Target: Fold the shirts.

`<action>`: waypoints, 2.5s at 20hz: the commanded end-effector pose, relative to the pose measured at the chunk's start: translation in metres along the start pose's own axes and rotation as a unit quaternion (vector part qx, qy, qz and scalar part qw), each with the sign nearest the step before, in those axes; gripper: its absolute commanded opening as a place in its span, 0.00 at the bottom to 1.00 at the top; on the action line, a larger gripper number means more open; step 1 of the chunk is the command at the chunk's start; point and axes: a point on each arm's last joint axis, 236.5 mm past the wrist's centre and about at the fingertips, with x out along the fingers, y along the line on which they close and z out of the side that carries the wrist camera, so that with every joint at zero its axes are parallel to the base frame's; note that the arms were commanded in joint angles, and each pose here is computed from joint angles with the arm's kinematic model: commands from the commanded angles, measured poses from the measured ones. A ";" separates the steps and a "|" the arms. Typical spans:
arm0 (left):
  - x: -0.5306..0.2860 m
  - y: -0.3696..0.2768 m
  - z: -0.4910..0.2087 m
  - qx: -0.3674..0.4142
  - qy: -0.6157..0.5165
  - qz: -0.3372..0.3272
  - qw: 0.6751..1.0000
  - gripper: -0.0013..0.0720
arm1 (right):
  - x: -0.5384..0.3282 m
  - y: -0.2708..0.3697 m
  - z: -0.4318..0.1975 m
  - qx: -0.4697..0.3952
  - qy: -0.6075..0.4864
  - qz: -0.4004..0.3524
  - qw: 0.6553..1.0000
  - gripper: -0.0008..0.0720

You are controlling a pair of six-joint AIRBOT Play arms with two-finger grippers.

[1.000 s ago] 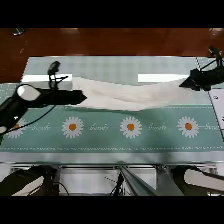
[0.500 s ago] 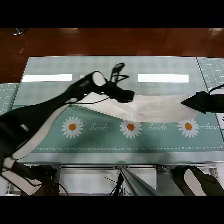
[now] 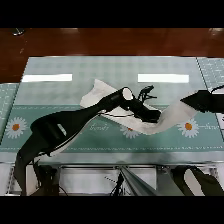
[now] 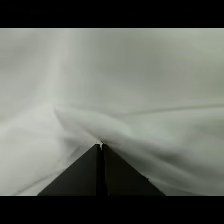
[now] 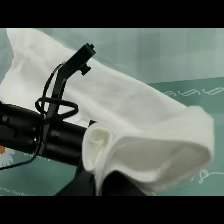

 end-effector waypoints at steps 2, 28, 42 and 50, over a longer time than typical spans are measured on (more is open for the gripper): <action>-0.079 0.001 0.060 -0.004 -0.054 -0.038 0.998 0.04 | 0.001 0.029 0.000 -0.025 0.004 0.026 0.999 0.07; -0.456 0.069 -0.140 -0.061 -0.431 0.225 0.872 0.04 | 0.320 0.225 -0.020 -0.135 0.193 0.141 0.962 0.87; -0.449 0.098 -0.137 -0.078 -0.428 0.233 0.869 0.04 | 0.105 -0.058 -0.035 0.084 0.030 -0.138 0.986 0.86; -0.439 0.091 -0.136 -0.065 -0.417 0.227 0.878 0.04 | 0.201 -0.030 -0.090 0.209 0.124 0.035 0.969 0.86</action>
